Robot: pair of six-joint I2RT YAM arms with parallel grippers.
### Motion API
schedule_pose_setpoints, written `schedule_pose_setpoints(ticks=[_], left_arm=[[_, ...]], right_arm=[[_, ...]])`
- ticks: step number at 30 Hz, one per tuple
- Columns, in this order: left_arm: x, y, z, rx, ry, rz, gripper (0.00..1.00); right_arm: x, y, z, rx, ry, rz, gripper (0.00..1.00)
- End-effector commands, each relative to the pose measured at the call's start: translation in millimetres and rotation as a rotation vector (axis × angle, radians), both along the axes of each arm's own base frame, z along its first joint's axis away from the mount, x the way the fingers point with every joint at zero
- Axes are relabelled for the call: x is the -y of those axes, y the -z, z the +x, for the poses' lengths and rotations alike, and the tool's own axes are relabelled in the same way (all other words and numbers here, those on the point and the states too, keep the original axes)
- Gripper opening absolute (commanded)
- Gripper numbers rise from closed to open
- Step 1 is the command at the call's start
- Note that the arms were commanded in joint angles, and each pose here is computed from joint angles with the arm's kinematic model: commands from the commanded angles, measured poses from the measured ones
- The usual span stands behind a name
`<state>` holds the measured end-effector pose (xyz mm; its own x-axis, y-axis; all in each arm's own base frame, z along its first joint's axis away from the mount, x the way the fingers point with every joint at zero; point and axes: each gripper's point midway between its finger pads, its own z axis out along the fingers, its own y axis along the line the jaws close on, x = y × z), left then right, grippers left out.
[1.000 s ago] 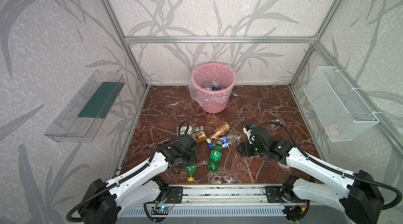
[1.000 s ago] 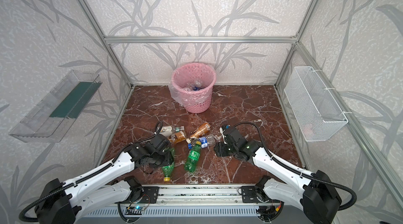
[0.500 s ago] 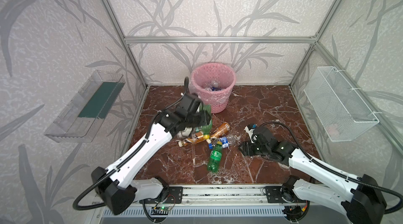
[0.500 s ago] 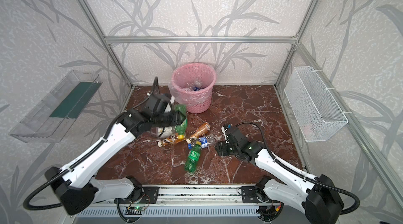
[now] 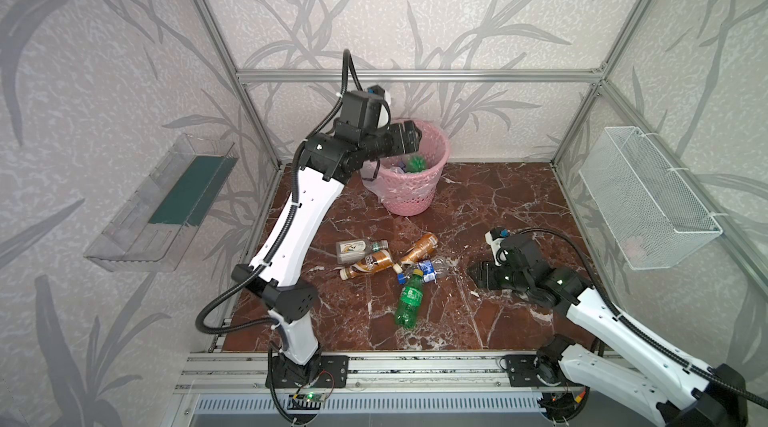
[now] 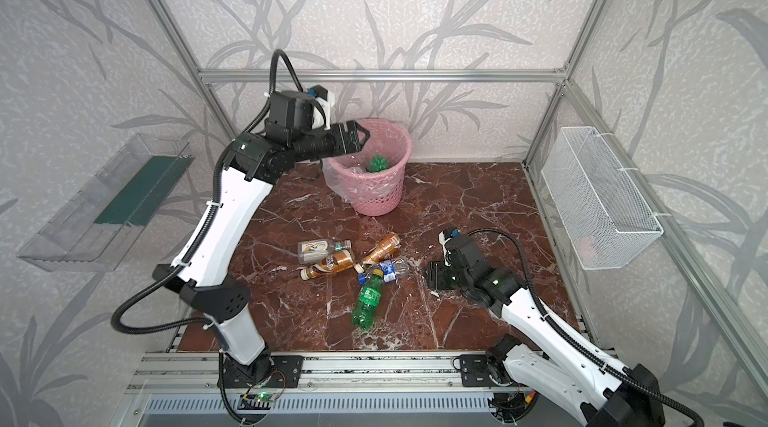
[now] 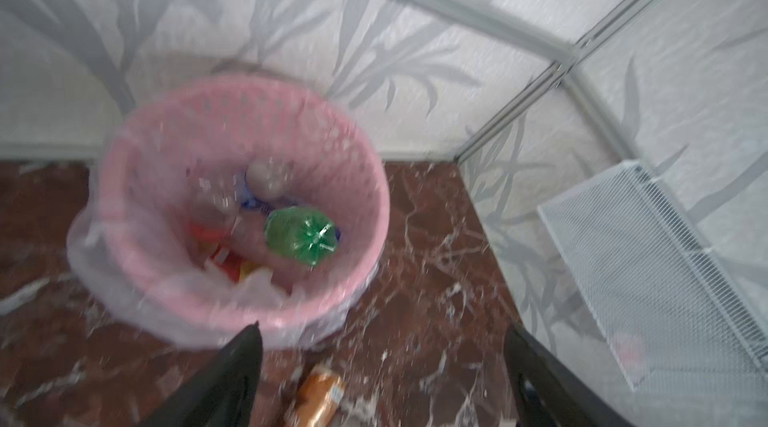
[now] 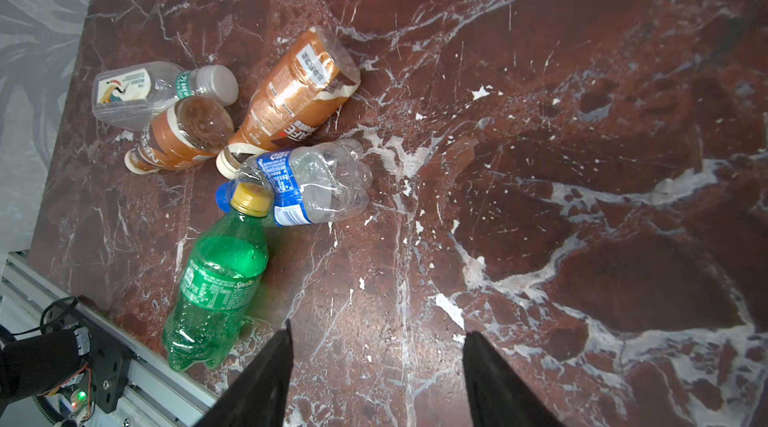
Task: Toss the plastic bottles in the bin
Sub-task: 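Lift the crushed green bottle with the left gripper over the bin and release, then return the left gripper to the pile while the right gripper nears the Sprite bottle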
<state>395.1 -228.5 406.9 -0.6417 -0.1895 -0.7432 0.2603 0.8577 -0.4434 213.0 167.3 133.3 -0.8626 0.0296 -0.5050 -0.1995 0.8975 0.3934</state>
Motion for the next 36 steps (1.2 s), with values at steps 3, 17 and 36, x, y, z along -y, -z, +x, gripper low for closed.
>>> schedule_pose_setpoints(ticks=[3, 17, 36], left_arm=[[-48, 16, -48, 0.043, -0.103, -0.009, 0.91], [-88, 157, -132, -0.208, -0.162, -0.011, 0.86], [-105, 224, -158, -0.343, -0.23, 0.016, 0.85]], right_arm=[[-10, 12, -2, -0.05, -0.023, 0.033, 0.65], [-28, 26, -8, -0.115, -0.033, 0.098, 0.65], [-74, 34, -28, -0.19, -0.03, 0.162, 0.64]])
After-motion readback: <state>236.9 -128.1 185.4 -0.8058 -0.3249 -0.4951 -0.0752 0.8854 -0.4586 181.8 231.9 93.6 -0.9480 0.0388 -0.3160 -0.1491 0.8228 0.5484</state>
